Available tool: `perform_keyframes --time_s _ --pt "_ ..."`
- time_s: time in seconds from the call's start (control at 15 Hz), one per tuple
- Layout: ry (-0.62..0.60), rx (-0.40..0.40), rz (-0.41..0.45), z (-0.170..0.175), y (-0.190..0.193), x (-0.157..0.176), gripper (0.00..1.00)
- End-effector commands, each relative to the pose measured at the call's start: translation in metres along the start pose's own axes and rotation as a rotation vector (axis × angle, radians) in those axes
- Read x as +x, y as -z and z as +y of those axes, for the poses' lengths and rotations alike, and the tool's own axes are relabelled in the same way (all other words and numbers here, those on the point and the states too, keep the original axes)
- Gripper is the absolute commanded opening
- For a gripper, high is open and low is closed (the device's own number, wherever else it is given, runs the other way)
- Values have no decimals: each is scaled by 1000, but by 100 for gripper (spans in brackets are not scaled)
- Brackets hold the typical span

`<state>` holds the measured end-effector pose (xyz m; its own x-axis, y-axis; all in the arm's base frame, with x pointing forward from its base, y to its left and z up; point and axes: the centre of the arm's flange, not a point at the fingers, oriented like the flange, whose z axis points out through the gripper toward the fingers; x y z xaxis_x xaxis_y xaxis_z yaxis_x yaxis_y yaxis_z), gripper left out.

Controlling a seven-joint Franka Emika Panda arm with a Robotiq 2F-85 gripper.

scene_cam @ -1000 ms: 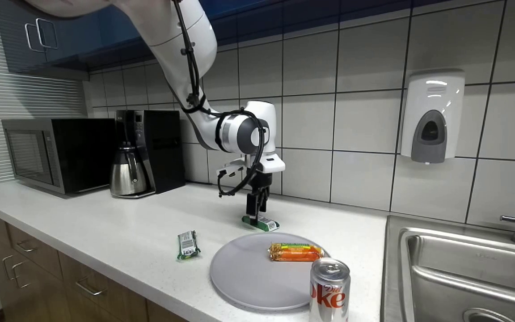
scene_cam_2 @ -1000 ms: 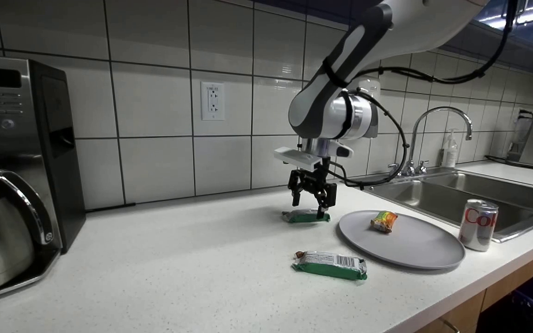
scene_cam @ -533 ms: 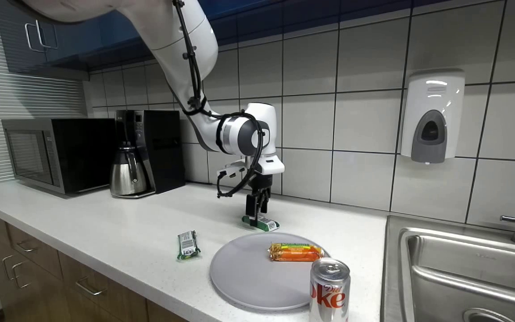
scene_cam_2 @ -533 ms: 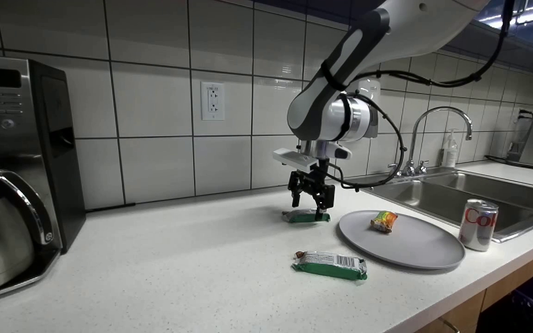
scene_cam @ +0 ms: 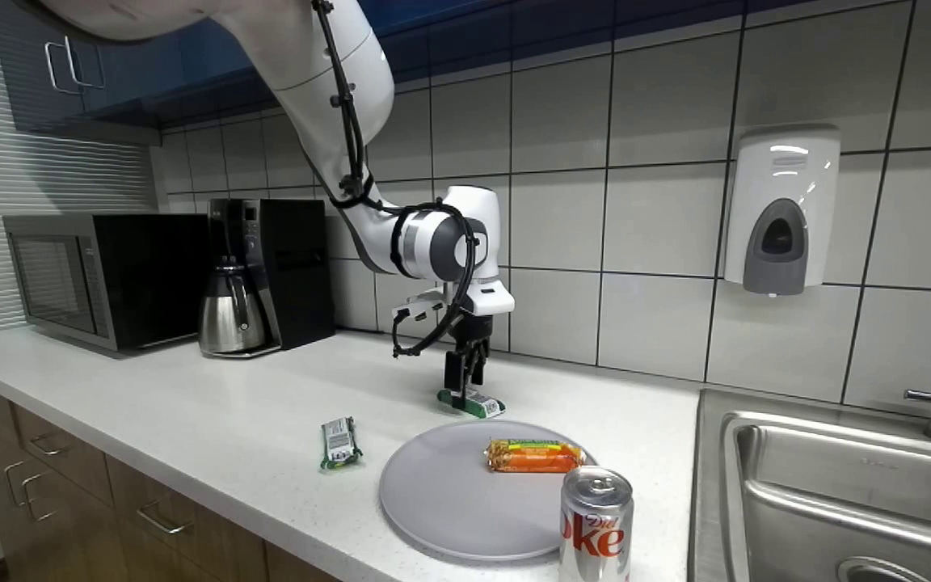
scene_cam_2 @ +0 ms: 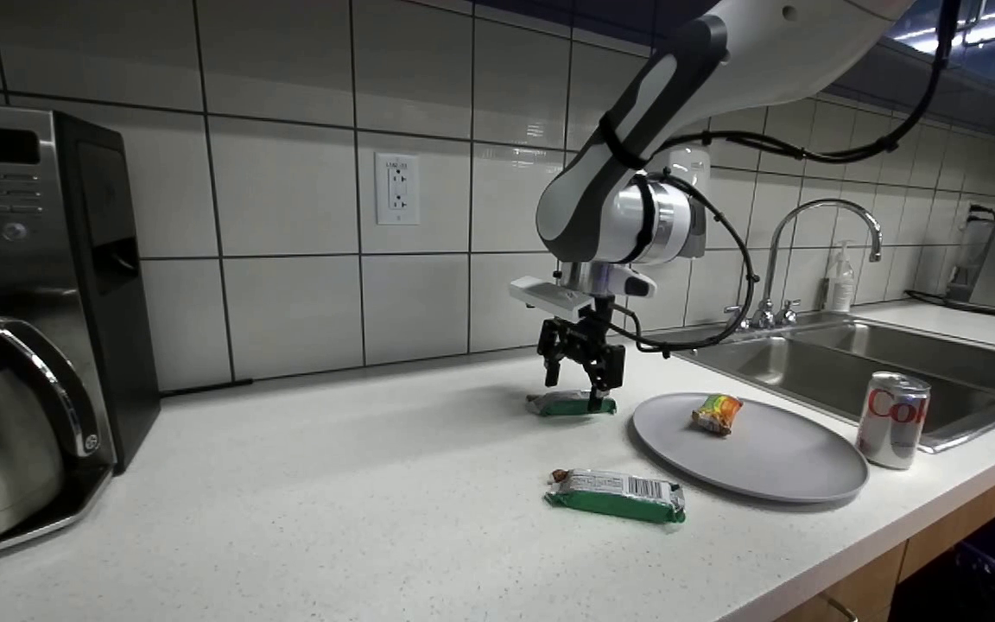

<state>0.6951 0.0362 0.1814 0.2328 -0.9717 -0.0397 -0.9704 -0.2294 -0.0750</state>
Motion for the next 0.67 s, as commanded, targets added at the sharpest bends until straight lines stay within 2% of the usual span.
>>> perform_keyframes --time_s 0.0,0.33,0.6 --pt "0 0 0 0 0 0 100" --pt "-54 0 -30 3 8 -1 100" --pt "-82 2 -20 4 9 1 100"
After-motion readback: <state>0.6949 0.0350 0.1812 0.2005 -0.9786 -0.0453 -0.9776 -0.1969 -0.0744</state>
